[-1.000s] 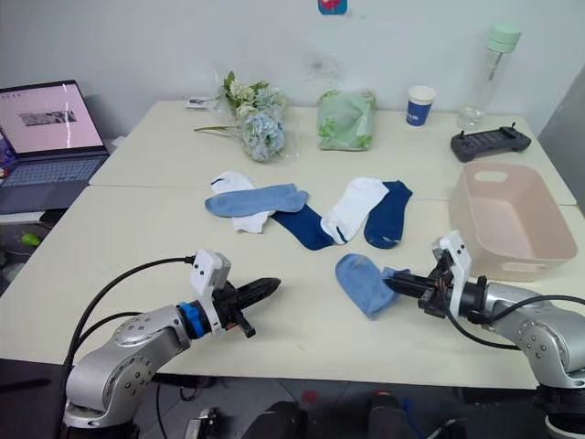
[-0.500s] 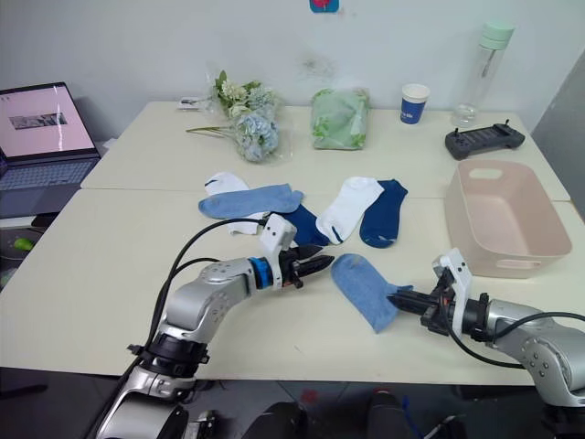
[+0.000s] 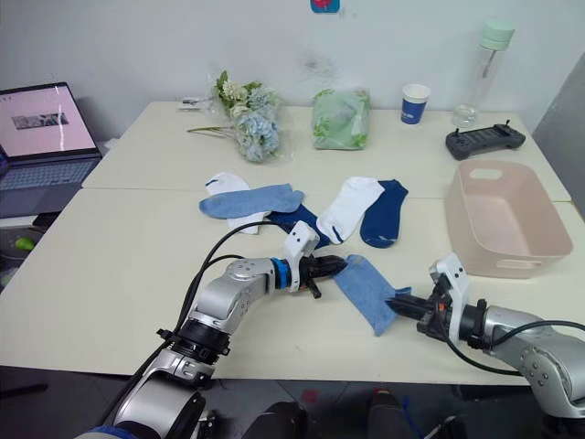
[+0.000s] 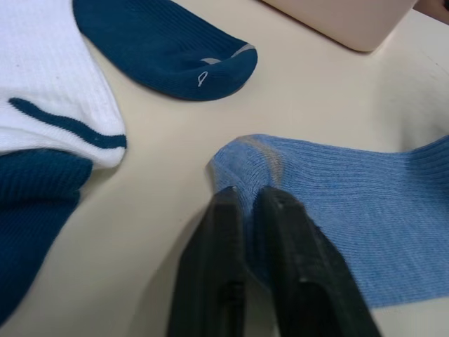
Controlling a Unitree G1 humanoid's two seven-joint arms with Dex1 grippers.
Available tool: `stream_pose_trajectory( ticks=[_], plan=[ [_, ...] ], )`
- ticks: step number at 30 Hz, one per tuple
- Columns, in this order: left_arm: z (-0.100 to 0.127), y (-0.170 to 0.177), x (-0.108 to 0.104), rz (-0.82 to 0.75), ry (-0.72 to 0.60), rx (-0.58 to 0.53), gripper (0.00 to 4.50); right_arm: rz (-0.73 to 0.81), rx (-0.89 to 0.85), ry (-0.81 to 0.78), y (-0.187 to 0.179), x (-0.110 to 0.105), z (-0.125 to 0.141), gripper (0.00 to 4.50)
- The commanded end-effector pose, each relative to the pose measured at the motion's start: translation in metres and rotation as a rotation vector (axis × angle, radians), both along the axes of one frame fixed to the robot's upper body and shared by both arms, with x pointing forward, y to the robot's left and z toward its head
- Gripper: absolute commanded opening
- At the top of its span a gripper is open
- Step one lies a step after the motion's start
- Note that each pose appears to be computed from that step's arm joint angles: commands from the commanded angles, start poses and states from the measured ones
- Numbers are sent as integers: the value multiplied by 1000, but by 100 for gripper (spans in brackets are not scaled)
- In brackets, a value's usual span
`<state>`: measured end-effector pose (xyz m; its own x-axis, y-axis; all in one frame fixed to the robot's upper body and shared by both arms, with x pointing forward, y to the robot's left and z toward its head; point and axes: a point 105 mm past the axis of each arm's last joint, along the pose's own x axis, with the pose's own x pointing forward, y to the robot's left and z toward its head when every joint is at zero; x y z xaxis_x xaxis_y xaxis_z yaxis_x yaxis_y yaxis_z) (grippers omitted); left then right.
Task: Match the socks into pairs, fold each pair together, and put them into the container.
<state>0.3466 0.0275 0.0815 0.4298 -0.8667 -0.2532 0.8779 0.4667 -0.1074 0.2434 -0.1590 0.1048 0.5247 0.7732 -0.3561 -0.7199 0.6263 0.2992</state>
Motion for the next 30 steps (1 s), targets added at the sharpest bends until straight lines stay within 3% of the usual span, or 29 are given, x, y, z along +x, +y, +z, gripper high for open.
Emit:
stream_pose_trajectory(
  ticks=[1,9,17,20,24,30],
  plan=[
    [11,0,-3,-23,-21,-37,3,14,5,-60,3,1,13,0],
    [13,30,-7,83,-23,-47,3,23,12,-66,3,5,16,0],
    [31,75,-42,232,7,-127,3,-4,76,-127,7,18,32,0],
    [41,93,-58,323,19,-192,3,-38,44,-121,3,22,24,0],
    [25,101,-84,369,77,-162,3,-93,-20,-103,-10,26,8,0],
    [12,101,-101,426,120,-172,3,-82,-19,-39,-15,18,-8,0]
  ],
)
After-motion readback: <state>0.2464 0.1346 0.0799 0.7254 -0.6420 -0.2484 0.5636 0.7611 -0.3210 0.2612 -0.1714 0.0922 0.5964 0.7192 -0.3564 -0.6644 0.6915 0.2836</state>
